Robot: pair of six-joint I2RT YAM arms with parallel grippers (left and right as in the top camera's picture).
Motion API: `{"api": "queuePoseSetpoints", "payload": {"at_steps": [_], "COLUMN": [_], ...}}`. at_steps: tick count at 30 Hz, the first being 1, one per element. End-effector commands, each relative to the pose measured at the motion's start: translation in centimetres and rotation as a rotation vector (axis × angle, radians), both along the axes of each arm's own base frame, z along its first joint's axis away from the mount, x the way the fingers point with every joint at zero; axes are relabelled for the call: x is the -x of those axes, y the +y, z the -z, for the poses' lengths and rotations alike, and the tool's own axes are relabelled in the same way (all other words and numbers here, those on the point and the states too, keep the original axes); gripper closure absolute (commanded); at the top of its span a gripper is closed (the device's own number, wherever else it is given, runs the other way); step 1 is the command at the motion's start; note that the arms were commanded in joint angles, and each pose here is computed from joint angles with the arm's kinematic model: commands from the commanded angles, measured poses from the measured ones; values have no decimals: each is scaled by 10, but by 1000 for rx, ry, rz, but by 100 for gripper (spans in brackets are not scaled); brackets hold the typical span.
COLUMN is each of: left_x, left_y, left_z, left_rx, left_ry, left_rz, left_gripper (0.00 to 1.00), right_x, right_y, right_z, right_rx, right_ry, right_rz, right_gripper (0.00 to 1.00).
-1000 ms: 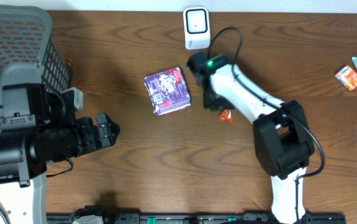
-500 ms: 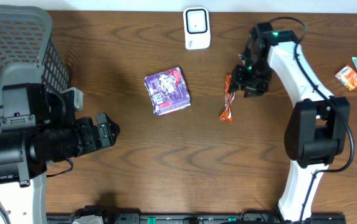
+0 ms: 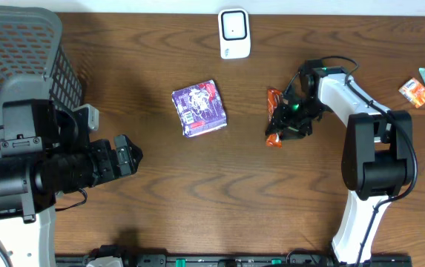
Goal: Scan the item barcode
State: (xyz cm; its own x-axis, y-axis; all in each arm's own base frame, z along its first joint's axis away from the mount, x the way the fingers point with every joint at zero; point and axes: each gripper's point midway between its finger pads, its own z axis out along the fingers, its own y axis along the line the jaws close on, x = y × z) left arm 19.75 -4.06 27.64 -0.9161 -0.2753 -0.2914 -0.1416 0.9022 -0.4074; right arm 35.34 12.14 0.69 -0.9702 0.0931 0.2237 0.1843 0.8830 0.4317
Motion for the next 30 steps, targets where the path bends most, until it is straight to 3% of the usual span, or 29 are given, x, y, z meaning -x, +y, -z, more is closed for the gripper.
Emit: {"api": "queuePoseSetpoints", "payload": {"at_steps": [1, 4, 5, 9, 14, 17, 23, 30], "left_x": [0, 0, 0, 0, 0, 0, 0, 0], "left_y": [0, 0, 0, 0, 0, 0, 0, 0], "left_z": [1, 1, 1, 1, 1, 1, 1, 1], "left_rx": [3, 3, 3, 3, 3, 3, 3, 3], "left_ry": [3, 3, 3, 3, 3, 3, 3, 3], "left_rz": [3, 3, 3, 3, 3, 3, 3, 3], "left_gripper": [2, 2, 2, 2, 2, 2, 2, 2], "right_x": [1, 0, 0, 2, 0, -9, -25, -15], "right_y": [6, 4, 0, -11, 0, 16, 59, 56], "right_z": [5, 8, 11, 20, 15, -1, -51, -54], "right_rx": [-4, 37, 77, 237, 252, 158, -288, -522], "right_ry": [-2, -3, -1, -10, -30, -47, -133, -98], "right_rz": [-9, 3, 8, -6, -43, -47, -117, -33], "right_gripper": [72, 91, 94, 99, 99, 99, 99, 99]}}
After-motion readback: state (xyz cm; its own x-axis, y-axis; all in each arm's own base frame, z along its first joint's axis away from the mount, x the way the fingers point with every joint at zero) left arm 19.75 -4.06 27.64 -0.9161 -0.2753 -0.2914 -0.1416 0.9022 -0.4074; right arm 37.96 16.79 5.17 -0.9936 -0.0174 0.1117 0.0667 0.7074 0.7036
